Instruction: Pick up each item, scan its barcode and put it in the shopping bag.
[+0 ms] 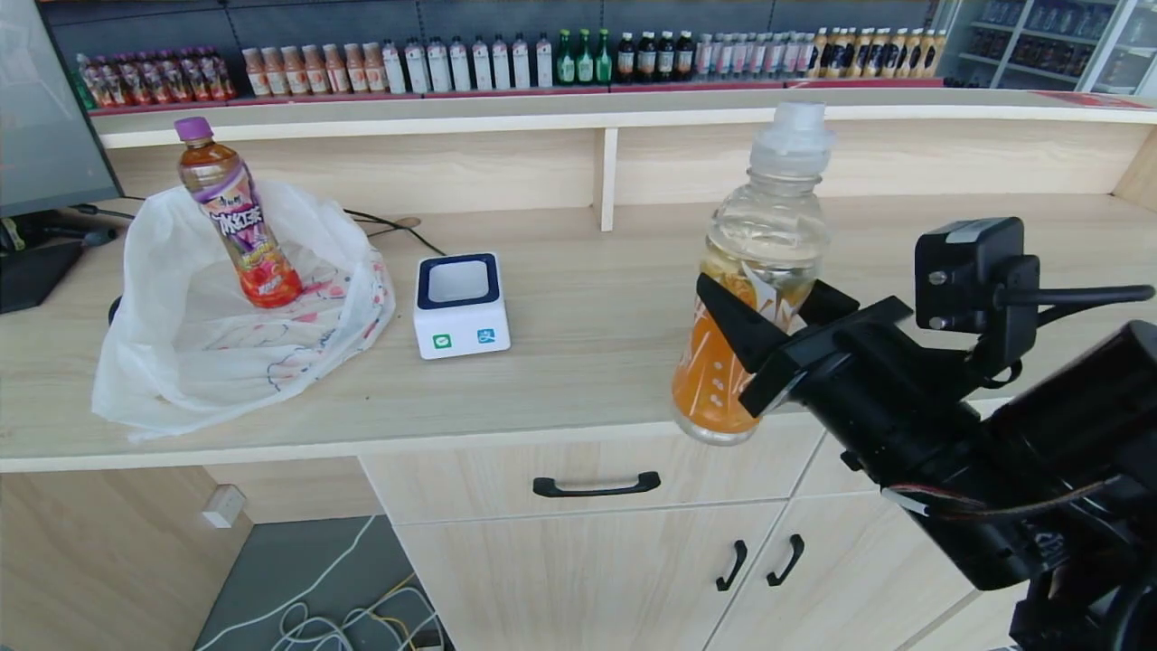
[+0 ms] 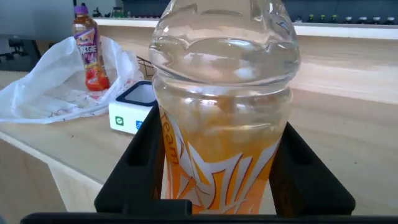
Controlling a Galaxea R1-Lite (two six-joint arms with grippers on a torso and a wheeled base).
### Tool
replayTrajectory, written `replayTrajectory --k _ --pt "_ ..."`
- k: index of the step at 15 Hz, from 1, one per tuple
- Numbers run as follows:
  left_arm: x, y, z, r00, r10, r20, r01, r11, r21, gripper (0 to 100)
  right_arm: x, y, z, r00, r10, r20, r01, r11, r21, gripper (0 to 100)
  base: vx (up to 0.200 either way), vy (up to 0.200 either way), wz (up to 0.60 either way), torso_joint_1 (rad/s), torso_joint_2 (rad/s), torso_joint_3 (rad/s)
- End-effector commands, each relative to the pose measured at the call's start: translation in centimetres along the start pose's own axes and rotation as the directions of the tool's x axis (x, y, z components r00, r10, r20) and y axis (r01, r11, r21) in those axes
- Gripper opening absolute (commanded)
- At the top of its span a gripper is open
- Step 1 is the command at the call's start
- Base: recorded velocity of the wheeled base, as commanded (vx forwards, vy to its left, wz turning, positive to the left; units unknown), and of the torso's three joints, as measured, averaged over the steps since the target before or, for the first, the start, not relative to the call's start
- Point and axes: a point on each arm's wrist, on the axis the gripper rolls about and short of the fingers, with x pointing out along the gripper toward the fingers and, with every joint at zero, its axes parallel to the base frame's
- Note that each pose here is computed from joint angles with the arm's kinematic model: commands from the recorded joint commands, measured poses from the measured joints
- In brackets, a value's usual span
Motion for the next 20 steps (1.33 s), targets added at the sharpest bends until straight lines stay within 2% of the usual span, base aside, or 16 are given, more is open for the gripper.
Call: replayTrajectory --k 1,7,11,20 --pt "0.0 0.0 0.0 1.000 0.000 0.002 0.000 1.000 0.000 100 1.0 -0.3 0.4 0.999 -0.024 0.036 0.024 1.000 0.008 0 0.000 0.000 0.00 0.000 0.00 0.000" --pt "0.0 0.0 0.0 1.000 0.001 0.002 -0.001 1.000 0.000 100 2.3 -3.3 1.2 0.988 -0.124 0.089 0.125 0.992 -0.013 0 0.000 0.000 0.00 0.000 0.00 0.000" --pt "0.0 0.0 0.0 1.000 0.000 0.002 0.000 1.000 0.000 100 2.3 -3.6 0.5 0.989 -0.134 0.066 0.131 0.990 0.050 0 0.000 0.000 0.00 0.000 0.00 0.000" --pt "0.0 0.0 0.0 1.000 0.001 0.000 -0.001 1.000 0.000 100 2.6 -3.9 0.7 0.987 -0.143 0.080 0.139 0.989 0.050 0 0.000 0.000 0.00 0.000 0.00 0.000"
